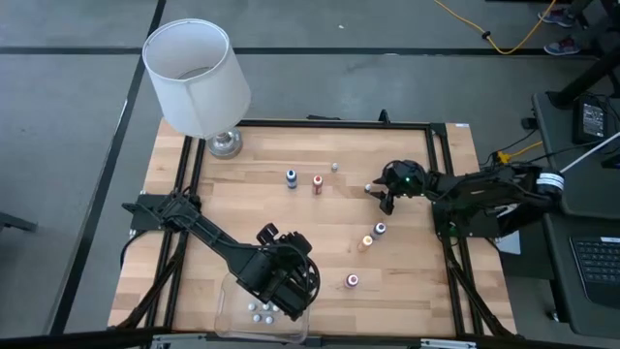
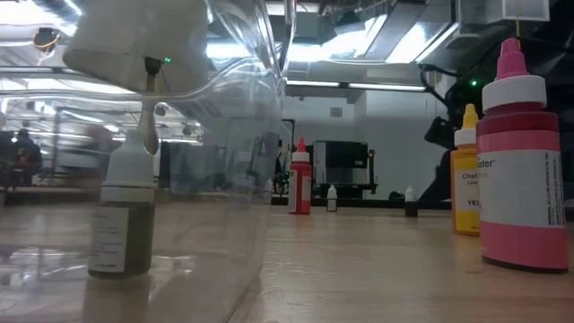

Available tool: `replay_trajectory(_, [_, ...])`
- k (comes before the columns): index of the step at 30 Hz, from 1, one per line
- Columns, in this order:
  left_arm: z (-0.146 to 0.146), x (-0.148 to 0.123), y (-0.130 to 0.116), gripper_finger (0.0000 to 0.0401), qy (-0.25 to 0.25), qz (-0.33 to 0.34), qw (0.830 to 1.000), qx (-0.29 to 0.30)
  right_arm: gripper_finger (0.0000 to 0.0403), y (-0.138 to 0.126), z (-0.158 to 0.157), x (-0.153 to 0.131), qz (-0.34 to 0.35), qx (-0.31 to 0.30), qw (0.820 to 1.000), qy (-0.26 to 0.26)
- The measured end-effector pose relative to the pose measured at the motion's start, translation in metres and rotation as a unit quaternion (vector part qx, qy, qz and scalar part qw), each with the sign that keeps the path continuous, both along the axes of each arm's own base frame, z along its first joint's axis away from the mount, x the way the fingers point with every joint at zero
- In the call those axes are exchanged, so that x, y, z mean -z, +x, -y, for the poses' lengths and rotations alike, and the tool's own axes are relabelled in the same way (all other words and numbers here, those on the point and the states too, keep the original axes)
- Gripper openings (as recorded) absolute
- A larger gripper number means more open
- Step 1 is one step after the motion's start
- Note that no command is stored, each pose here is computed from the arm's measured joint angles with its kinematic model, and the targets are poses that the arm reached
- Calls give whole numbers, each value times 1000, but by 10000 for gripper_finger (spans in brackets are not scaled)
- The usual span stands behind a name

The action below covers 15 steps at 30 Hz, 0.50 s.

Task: Pick & Place food coloring
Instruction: Put the small pink food coloring bottle into the bin

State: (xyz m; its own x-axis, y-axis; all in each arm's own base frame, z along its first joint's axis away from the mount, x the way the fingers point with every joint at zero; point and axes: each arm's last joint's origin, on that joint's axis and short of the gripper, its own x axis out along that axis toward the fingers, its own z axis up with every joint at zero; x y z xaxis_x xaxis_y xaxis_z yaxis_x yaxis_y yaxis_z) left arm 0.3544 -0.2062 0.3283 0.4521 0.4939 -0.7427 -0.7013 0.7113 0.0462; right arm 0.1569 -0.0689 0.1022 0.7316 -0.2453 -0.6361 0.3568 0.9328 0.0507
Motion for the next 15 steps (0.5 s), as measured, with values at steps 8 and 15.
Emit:
replay_trajectory(8, [0,0,0,143,-1,3,1000,0,223,5,2,12,-8,-6,1000,9])
replay_trajectory(15, [0,0,0,143,-1,2,1000,0,221,9,4,16,2,-7,1000,4])
